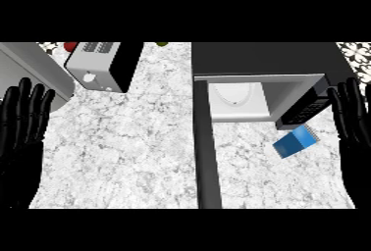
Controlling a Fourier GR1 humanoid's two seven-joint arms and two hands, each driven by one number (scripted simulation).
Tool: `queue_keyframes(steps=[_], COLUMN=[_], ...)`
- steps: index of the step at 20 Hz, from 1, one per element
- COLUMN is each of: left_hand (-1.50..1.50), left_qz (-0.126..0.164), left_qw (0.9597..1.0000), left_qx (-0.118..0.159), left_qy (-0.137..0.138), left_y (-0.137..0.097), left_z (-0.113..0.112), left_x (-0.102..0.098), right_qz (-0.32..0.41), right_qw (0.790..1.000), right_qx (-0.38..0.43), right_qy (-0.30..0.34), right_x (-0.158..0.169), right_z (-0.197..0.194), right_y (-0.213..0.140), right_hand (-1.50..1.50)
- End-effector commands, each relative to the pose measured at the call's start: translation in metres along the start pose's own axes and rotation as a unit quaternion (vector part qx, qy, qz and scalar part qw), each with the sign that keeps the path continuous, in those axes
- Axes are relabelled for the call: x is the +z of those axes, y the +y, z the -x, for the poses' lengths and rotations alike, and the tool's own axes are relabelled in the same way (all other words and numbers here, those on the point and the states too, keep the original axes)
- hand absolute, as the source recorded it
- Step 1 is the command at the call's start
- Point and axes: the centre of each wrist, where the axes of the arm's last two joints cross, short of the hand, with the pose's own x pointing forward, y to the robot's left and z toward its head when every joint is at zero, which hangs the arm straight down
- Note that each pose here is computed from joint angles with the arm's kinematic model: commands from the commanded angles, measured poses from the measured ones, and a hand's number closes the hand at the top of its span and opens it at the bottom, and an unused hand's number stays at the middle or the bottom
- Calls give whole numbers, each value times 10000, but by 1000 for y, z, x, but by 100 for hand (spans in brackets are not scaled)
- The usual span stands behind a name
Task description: Pick up the milk, place it into the microwave and close the microwave
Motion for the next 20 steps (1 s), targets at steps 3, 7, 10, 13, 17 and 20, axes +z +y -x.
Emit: queue_keyframes(steps=[3,7,10,13,17,20], left_hand=[-150,-150,-150,-150,-150,-150], left_qz=[66,-110,-202,-231,-256,-255], left_qw=[9998,9924,9916,9927,9910,9907], left_qx=[176,846,878,781,916,880], left_qy=[67,891,929,890,940,1006], left_y=[-4,-9,-7,14,-13,-6], left_z=[-7,9,8,4,0,-6], left_x=[6,6,12,48,68,81], right_qz=[-75,-562,-718,-576,-470,-314], right_qw=[9999,9901,9861,9857,9879,9927], right_qx=[109,-1167,-1330,-1410,-1317,-1042], right_qy=[98,532,696,716,676,519], right_x=[2,0,-2,34,38,30], right_z=[-7,17,12,12,15,-6], right_y=[-16,-1,-14,-7,-12,-4], right_hand=[-150,-150,-150,-150,-150,-150])
